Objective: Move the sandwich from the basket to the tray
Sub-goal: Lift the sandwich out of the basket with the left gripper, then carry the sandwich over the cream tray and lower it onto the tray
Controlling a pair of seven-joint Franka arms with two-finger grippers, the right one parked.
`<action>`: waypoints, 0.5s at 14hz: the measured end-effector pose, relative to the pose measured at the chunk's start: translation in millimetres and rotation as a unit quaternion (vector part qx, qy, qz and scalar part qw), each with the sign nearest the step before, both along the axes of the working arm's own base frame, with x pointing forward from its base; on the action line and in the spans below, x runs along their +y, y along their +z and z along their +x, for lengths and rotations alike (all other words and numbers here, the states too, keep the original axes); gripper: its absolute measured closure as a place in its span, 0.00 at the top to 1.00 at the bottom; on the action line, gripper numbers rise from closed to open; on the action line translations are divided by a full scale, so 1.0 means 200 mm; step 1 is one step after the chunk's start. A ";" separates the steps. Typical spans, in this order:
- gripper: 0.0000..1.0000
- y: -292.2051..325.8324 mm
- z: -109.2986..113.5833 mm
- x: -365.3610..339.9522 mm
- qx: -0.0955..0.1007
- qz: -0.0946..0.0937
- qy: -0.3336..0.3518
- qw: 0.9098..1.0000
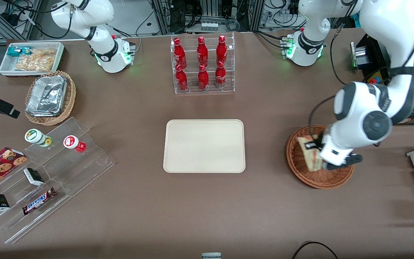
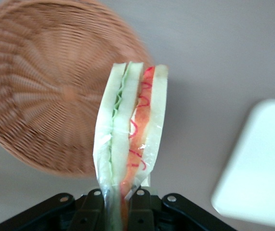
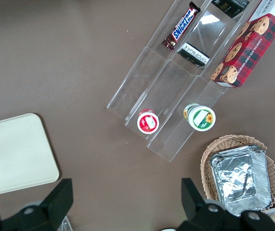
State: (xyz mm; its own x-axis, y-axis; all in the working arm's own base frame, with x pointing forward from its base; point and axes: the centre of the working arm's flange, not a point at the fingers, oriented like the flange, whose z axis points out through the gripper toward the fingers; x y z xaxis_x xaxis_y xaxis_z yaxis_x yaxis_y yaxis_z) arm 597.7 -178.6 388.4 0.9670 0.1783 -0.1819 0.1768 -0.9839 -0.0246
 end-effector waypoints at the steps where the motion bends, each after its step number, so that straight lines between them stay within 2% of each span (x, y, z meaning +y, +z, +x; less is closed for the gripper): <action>1: 0.15 0.05 -0.05 -0.21 -0.001 0.000 -0.027 1.000; 3: 0.15 0.01 -0.19 -0.62 0.002 -0.001 -0.088 0.996; 5: 0.15 -0.14 -0.32 -1.00 0.016 -0.001 -0.134 0.991; 7: 0.15 -0.34 -0.44 -1.35 0.028 0.006 -0.136 0.990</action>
